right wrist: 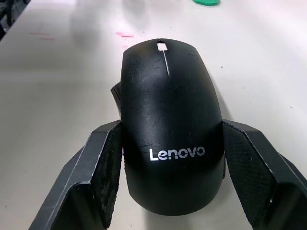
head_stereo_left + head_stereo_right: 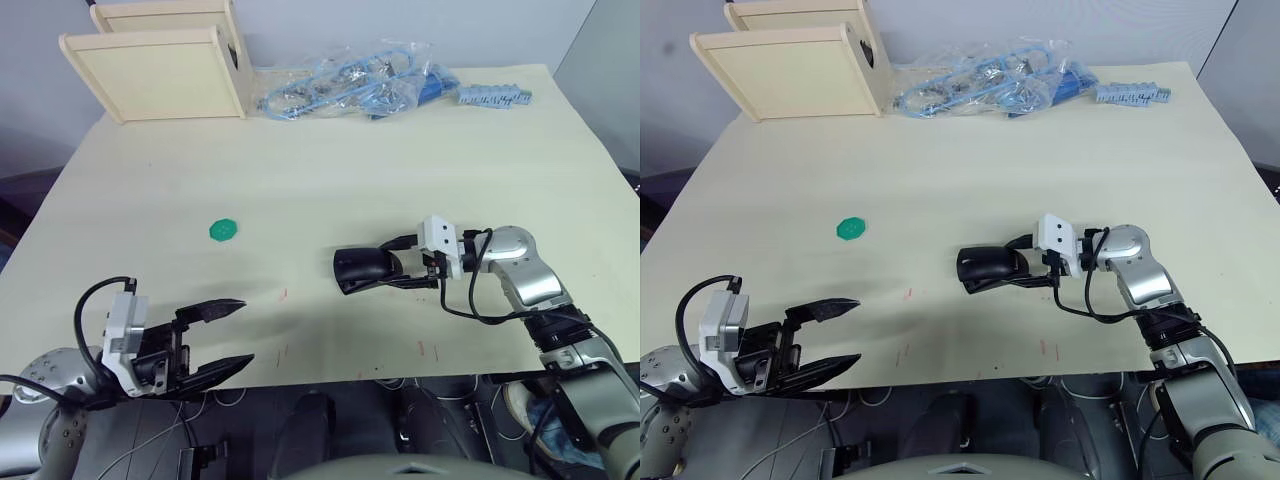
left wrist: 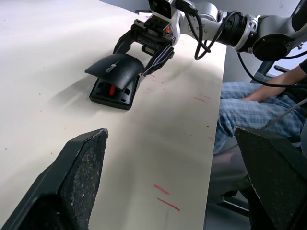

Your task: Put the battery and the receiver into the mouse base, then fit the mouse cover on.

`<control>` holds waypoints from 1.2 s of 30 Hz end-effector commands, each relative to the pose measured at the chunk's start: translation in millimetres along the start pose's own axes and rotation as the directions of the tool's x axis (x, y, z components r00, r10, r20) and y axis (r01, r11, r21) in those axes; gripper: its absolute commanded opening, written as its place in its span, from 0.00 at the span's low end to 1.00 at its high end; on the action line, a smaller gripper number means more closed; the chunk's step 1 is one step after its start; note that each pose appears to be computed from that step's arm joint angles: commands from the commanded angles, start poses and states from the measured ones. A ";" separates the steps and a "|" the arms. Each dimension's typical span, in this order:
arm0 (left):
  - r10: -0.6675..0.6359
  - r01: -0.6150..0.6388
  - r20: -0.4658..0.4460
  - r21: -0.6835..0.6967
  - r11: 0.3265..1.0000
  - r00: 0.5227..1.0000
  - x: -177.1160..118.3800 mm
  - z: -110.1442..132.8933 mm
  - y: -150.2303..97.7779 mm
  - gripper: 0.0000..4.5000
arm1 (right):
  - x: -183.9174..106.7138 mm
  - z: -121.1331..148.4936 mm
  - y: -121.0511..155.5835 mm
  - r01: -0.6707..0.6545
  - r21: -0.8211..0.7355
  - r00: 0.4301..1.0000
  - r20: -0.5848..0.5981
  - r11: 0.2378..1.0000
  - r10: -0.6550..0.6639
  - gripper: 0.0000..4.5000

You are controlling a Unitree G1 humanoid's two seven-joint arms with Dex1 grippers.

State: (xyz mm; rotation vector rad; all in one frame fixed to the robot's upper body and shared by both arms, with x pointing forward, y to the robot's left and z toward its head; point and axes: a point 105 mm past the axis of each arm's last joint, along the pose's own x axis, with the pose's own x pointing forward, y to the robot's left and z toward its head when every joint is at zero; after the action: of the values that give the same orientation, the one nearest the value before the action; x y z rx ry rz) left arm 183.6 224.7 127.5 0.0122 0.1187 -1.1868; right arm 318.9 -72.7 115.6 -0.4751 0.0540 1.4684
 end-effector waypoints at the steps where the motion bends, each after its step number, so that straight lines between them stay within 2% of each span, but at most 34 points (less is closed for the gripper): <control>1: -0.001 0.001 0.007 0.033 0.999 1.000 0.0 6.6 -2.6 1.00 | -6.9 22.3 -5.7 -0.006 -0.056 0.999 0.038 0.998 0.008 0.67; 5: 0.002 -0.002 0.006 0.034 0.999 1.000 0.8 7.8 -3.2 1.00 | -8.8 33.4 -11.8 -0.046 -0.078 0.999 0.002 0.996 0.046 0.67; 8: 0.004 -0.005 0.007 0.035 0.999 1.000 2.3 9.1 -5.0 1.00 | -7.9 35.1 -16.8 -0.071 -0.115 0.995 -0.073 0.991 0.063 0.67; 17: 0.010 -0.011 0.008 0.033 0.999 1.000 8.6 12.6 -9.2 1.00 | -1.7 38.5 -16.0 -0.176 -0.109 0.977 -0.144 0.978 0.160 0.67; 36: 0.020 -0.020 0.009 0.032 0.999 1.000 17.1 21.9 -13.6 1.00 | -3.3 21.8 -24.0 -0.191 -0.090 0.960 -0.226 0.977 0.167 0.67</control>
State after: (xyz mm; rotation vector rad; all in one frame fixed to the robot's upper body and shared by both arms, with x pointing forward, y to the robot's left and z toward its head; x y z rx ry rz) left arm 180.8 204.6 137.3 0.0025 0.1261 -1.1529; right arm 333.3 -71.9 129.5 -0.6955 0.2444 1.5977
